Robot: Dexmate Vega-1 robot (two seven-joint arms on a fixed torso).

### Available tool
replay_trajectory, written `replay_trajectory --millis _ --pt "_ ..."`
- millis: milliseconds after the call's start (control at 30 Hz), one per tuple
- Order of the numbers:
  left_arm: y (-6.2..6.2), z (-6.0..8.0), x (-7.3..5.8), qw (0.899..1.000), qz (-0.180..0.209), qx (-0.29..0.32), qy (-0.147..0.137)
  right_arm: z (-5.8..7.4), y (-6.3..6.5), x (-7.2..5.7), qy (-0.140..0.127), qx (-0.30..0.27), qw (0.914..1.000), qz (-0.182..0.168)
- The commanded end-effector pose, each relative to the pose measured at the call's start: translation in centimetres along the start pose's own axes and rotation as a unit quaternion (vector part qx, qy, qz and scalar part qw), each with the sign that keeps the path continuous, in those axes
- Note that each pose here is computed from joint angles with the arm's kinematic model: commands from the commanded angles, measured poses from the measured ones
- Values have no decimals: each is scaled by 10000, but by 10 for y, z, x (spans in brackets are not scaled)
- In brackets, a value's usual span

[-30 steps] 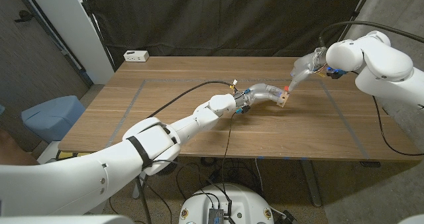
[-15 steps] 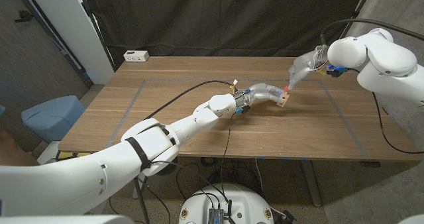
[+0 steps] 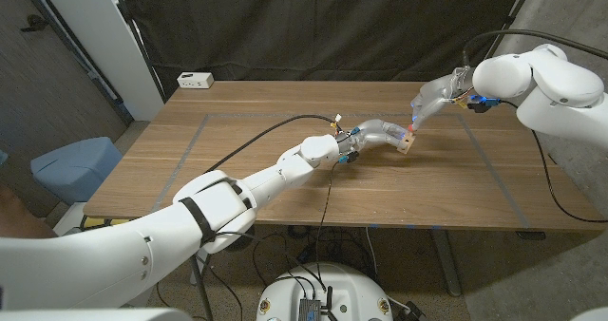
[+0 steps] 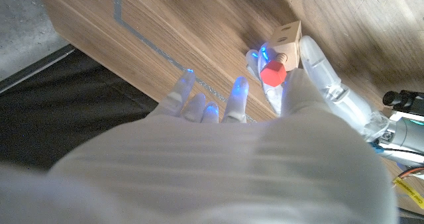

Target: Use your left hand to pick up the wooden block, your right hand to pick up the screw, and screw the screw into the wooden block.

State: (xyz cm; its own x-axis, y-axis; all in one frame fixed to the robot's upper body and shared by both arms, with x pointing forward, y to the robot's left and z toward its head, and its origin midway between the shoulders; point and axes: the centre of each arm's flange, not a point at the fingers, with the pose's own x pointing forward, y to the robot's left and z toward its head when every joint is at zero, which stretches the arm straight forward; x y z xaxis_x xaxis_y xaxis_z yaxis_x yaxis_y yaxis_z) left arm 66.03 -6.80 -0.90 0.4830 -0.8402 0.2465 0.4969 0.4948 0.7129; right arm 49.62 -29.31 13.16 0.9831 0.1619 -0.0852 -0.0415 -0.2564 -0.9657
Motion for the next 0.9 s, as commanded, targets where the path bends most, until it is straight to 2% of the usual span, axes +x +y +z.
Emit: replay_trajectory --millis 33,900 --pt "-1 1 0 10000 35 54 -3 -1 5 3 -95 161 9998 1" --pt "-3 1 0 10000 49 42 16 -1 13 3 -112 208 9996 -166"
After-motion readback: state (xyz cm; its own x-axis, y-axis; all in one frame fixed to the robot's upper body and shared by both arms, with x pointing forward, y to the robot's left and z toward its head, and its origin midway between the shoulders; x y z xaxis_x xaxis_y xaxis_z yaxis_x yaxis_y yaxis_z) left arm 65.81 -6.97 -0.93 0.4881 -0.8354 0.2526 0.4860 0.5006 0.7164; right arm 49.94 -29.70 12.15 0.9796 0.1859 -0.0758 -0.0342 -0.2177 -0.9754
